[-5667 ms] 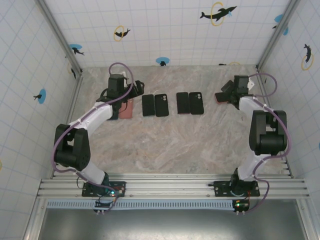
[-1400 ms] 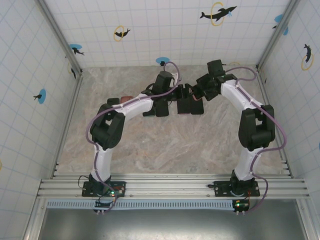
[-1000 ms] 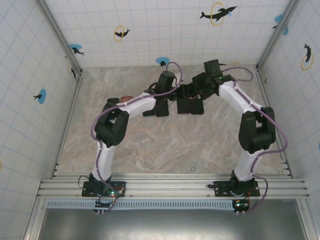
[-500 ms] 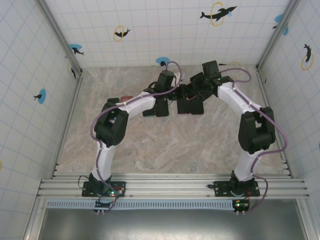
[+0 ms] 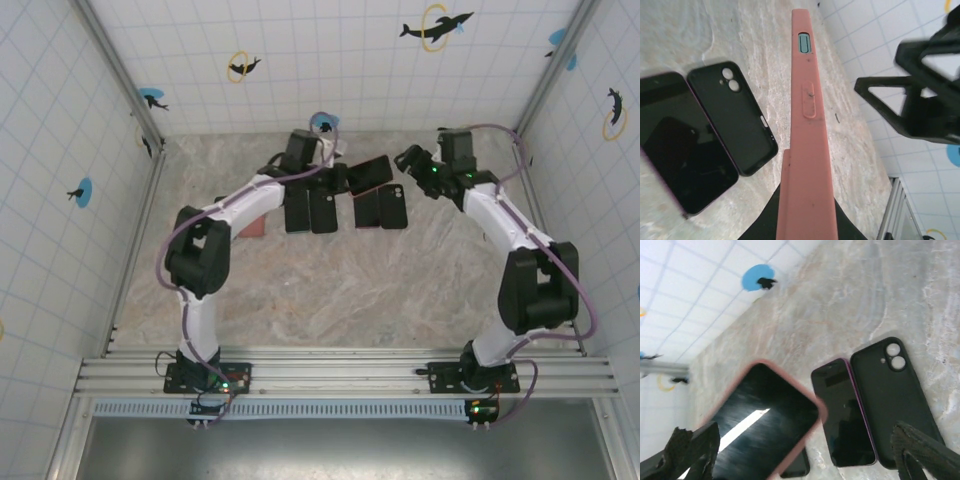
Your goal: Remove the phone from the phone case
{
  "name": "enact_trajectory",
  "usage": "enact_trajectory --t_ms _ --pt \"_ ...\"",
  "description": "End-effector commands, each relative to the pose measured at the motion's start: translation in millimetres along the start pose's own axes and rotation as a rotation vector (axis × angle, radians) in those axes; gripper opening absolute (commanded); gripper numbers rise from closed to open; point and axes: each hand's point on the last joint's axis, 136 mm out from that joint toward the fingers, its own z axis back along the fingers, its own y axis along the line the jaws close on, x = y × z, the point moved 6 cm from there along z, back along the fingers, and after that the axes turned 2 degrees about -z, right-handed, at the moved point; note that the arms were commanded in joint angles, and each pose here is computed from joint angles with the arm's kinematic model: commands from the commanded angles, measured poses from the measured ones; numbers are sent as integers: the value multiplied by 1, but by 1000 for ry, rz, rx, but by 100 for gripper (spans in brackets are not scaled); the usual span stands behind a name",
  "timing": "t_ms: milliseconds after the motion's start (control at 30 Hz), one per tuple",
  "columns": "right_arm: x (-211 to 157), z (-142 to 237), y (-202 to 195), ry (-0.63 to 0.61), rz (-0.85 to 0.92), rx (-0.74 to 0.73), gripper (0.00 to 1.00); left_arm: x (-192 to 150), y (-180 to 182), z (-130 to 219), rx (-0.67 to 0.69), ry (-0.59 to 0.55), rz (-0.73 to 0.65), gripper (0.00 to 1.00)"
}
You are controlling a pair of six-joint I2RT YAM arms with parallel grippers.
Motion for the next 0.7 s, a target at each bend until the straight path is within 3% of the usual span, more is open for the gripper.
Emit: enact_trajectory --t_ms 0,233,467,667 --pt "2 25 27 -33 253 395 85 12 -40 45 -155 -36 -169 4" --pt "-8 36 55 23 312 757 76 9 -54 75 -299 -28 -161 4" --pt "-25 19 79 144 366 899 70 19 -62 93 -366 -51 -142 1" --pt "-25 10 81 182 318 962 55 17 -71 99 -417 -39 -138 0"
